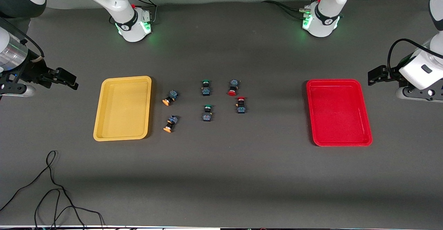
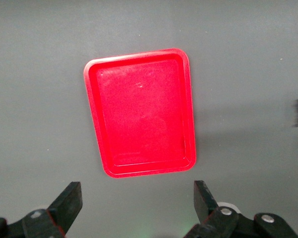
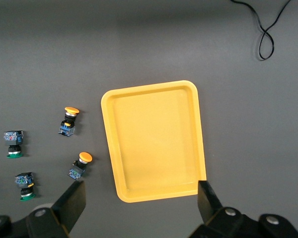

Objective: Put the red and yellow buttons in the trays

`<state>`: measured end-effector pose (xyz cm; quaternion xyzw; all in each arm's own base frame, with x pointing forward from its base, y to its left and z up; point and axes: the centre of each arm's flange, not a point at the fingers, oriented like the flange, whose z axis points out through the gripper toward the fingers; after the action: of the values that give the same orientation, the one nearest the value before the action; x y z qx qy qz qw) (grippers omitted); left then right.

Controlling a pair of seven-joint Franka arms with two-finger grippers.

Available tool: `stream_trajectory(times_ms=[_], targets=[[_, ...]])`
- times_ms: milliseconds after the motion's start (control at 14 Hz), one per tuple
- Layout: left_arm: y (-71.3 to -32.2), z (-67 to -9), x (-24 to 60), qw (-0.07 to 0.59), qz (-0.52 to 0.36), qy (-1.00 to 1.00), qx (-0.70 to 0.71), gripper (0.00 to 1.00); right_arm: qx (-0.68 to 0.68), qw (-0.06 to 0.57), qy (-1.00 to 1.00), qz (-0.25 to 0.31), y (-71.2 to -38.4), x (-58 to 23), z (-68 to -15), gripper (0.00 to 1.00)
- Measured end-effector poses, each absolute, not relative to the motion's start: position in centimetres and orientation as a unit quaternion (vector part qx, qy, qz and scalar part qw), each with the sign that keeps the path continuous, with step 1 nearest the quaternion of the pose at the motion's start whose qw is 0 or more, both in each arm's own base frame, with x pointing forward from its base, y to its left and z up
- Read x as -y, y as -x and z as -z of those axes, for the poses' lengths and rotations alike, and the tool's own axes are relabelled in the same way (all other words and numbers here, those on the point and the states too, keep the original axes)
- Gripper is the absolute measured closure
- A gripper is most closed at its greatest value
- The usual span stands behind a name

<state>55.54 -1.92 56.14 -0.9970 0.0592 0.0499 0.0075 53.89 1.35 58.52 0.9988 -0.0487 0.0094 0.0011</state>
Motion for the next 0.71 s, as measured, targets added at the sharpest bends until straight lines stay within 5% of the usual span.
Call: stream_trajectory(times_ms=[714], targets=[[-55.5, -55.9, 2.0, 0.007, -0.054, 0.997, -0.06, 0.0, 0.042, -0.038, -0.998, -0.033, -53.7, -3.9, -61.3, 0.0]])
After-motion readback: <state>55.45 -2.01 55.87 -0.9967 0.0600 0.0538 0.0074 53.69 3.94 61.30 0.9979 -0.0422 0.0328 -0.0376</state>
